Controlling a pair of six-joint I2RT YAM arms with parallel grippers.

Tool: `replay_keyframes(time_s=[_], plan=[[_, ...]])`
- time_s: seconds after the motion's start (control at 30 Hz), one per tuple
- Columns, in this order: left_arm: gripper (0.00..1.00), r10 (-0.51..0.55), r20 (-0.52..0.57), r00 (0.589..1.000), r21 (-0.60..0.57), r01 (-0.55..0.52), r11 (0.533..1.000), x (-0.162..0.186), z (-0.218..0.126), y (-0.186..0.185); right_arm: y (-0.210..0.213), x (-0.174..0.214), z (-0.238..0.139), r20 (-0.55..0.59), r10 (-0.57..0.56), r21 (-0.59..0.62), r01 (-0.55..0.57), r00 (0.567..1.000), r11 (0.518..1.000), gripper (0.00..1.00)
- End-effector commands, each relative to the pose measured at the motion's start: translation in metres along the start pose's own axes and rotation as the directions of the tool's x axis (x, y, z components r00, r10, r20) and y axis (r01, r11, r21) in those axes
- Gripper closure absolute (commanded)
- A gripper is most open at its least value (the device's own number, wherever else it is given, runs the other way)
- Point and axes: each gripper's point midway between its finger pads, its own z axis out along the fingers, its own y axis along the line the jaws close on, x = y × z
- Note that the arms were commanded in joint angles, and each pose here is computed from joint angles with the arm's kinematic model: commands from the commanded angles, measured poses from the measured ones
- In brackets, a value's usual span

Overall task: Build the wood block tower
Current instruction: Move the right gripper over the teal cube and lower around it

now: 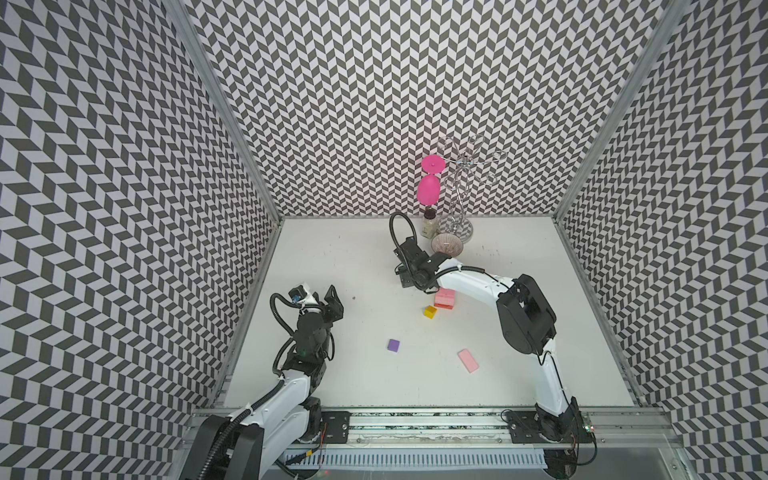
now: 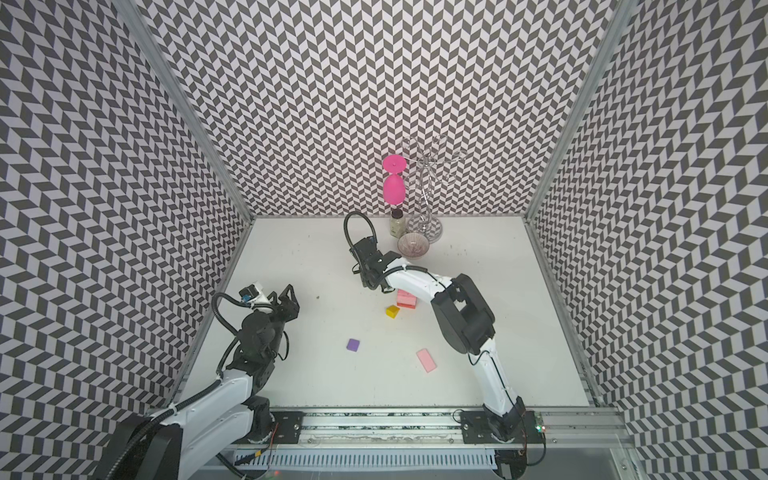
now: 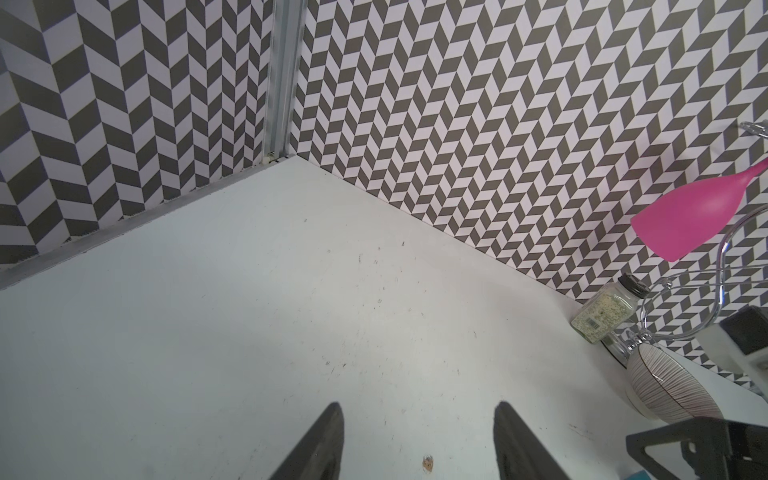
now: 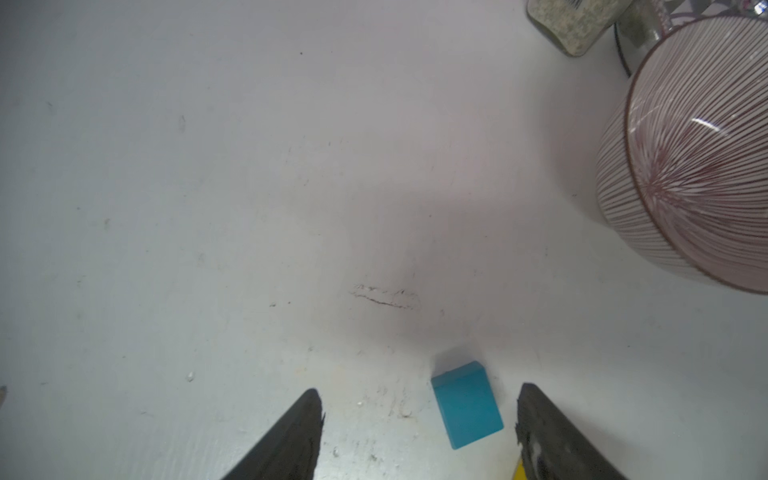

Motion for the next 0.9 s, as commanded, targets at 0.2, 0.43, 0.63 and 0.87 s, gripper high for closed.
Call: replay_keyframes(time_s=[0.2,0.43,0.63,0.87], plan=[[0.42,-0.024,0.027,0.999,0.021,0.023,1.0,-0.006,-0.003,-0.002,-0.006,-0.003,-0.002,-0.109,-0.124,-0.082,0.115,0.986,0.99,0.3],[0.42,-0.027,0.035,0.999,0.027,0.026,0.999,-0.007,-0.005,-0.002,-0.012,0.01,0.018,-0.175,-0.183,-0.081,0.171,0.967,0.982,0.32],[0.42,-0.027,0.035,0.999,0.033,0.025,0.999,-0.007,-0.005,-0.003,-0.018,0.019,0.034,-0.211,-0.183,-0.082,0.17,0.96,0.982,0.36],[0.42,-0.028,0.036,0.999,0.033,0.027,0.999,-0.007,-0.005,-0.003,-0.025,0.028,0.047,-0.242,-0.181,-0.08,0.166,0.953,0.983,0.41]])
